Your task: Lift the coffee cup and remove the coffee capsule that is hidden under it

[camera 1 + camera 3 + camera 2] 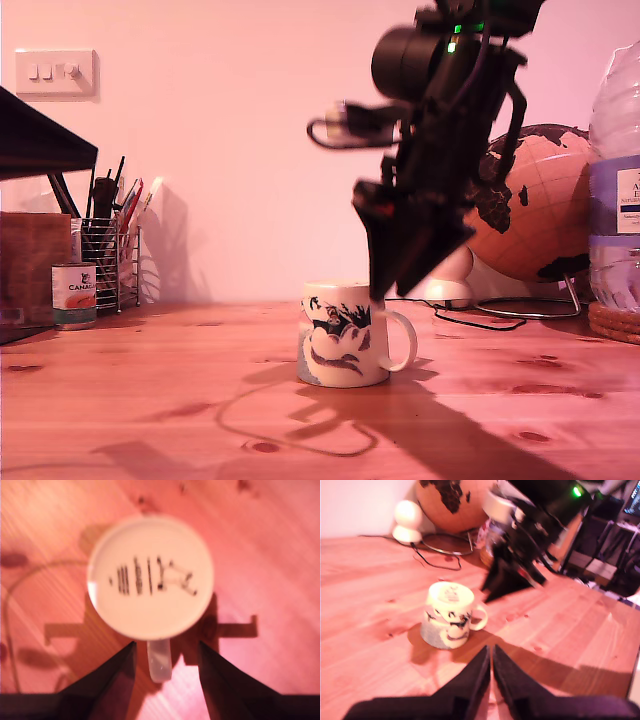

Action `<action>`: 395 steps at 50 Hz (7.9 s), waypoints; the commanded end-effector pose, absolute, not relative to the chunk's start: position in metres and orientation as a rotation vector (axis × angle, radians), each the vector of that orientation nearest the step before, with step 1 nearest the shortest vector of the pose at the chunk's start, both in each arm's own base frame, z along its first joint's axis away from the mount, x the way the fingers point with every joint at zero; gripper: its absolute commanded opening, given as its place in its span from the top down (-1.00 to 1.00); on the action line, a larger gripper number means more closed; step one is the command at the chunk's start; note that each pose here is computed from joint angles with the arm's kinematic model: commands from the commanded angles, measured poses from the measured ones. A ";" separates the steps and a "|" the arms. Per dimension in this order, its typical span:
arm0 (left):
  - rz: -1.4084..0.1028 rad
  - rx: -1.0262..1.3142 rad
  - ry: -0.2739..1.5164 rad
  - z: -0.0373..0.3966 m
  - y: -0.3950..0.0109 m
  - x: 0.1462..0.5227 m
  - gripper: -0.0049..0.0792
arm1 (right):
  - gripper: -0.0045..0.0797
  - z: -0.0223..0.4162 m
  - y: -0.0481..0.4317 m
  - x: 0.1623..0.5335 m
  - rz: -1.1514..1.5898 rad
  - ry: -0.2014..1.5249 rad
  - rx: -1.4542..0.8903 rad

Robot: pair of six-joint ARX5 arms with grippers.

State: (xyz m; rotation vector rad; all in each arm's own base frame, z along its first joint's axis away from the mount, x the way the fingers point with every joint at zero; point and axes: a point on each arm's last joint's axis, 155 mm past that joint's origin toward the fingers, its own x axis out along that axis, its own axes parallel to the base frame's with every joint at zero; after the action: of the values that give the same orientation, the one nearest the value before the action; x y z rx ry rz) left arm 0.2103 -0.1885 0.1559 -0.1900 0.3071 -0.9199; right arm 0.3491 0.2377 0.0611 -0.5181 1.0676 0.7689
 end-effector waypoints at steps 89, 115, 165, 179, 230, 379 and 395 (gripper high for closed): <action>-0.881 -0.168 0.277 0.163 -0.185 0.218 0.94 | 0.92 0.066 0.259 0.364 0.817 0.952 -0.649; -0.870 -0.123 0.333 0.139 -0.189 0.232 0.94 | 0.92 0.097 0.260 0.363 0.796 0.901 -0.593; -0.998 0.064 0.274 0.081 -0.278 0.312 -0.33 | 0.92 0.150 0.221 0.372 0.694 0.842 -0.505; -0.999 0.064 0.312 0.071 -0.291 0.334 -0.33 | 0.92 0.189 0.196 0.371 0.638 0.773 -0.470; -1.105 0.321 0.651 0.024 -0.328 0.361 -0.41 | 0.92 0.208 0.187 0.375 0.627 0.719 -0.441; -0.847 0.166 0.902 0.026 -0.166 0.408 0.25 | 0.92 0.184 0.215 0.372 0.718 0.756 -0.440; -0.866 0.193 0.893 0.026 -0.167 0.406 -0.24 | 0.92 0.184 0.214 0.373 0.712 0.756 -0.443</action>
State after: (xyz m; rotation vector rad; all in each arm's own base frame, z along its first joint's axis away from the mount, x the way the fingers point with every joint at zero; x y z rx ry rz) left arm 0.4068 -0.1653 0.0249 0.1778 0.9002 -0.8538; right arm 0.3688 0.2068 0.1619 -0.4465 0.8270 0.7052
